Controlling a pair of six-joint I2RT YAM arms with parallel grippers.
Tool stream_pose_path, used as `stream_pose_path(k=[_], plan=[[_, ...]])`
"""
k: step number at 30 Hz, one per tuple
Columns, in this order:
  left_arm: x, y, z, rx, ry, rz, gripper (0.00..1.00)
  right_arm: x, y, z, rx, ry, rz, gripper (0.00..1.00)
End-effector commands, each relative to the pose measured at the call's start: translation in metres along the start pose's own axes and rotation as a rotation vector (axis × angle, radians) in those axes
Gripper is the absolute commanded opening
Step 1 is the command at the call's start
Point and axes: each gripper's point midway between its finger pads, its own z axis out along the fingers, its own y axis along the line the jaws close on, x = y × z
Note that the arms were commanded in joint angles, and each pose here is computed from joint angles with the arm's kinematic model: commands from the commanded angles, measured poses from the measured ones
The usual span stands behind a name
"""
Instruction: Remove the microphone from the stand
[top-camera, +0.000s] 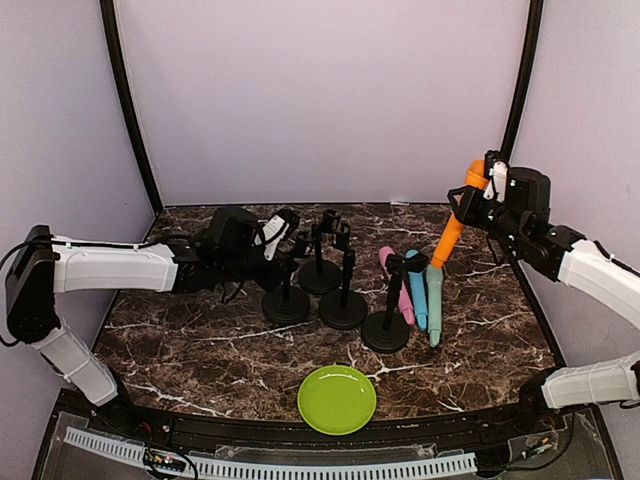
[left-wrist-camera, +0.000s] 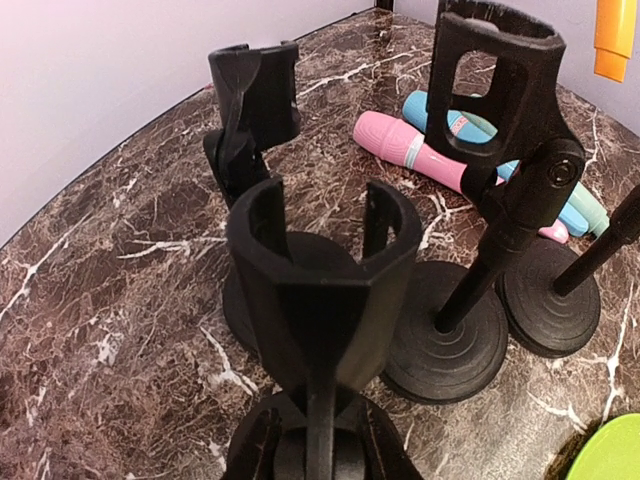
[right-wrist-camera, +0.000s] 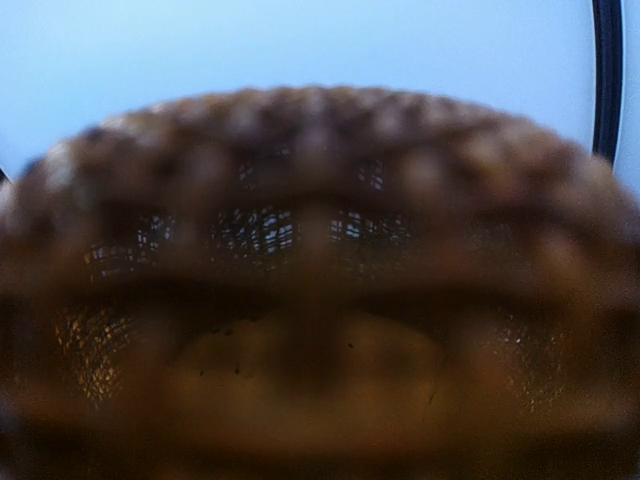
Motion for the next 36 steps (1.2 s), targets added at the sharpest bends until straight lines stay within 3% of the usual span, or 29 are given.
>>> stream_pose_path(k=[1,15,36], plan=[[-0.036,0.002,-0.007,-0.001,-0.125,-0.034,0.00,0.011,-0.015,0.000,0.025,0.017,0.054,0.00],[-0.028,0.000,0.002,0.013,-0.143,-0.075,0.00,0.043,-0.037,0.012,0.104,0.131,0.034,0.00],[-0.024,0.000,0.011,0.011,-0.154,-0.089,0.00,0.052,-0.036,0.017,0.086,0.157,0.053,0.00]])
